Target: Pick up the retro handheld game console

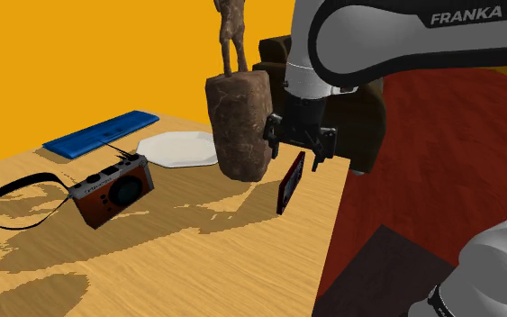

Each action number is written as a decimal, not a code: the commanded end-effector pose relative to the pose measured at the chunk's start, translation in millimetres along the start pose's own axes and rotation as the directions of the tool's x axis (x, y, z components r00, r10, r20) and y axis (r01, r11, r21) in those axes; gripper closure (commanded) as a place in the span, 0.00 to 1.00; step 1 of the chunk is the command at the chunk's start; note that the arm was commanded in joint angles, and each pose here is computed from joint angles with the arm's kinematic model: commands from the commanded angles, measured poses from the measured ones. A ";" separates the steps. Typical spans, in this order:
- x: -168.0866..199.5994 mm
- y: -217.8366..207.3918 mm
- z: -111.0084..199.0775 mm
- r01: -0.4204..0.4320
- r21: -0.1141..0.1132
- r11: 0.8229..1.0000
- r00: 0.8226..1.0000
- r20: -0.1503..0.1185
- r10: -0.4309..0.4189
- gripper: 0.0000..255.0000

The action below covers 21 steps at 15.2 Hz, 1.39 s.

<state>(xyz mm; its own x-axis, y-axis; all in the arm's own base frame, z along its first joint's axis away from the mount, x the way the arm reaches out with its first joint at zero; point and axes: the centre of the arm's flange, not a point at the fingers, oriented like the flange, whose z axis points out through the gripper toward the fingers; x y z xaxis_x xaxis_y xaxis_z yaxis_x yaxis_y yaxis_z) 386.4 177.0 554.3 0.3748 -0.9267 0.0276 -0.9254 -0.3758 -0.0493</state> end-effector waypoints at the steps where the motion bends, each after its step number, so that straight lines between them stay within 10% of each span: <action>1: 4.3 -3.6 34.4 -0.002 -0.055 0.998 0.999 0.032 0.003 0.00; 5: 4.0 -3.2 42.7 -0.002 -0.055 0.998 0.999 0.032 0.003 0.00; 6: 6.2 -4.5 45.7 -0.002 -0.055 0.998 0.999 0.032 0.003 1.00; 21: 4.9 -4.7 11.0 -0.002 -0.055 0.998 0.999 0.032 0.003 1.00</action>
<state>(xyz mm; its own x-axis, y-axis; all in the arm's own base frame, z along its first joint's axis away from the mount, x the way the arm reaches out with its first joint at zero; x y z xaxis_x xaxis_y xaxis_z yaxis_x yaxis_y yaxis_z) 393.6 173.9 538.4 0.3731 -0.9278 -0.0045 -0.9278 -0.3732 0.0056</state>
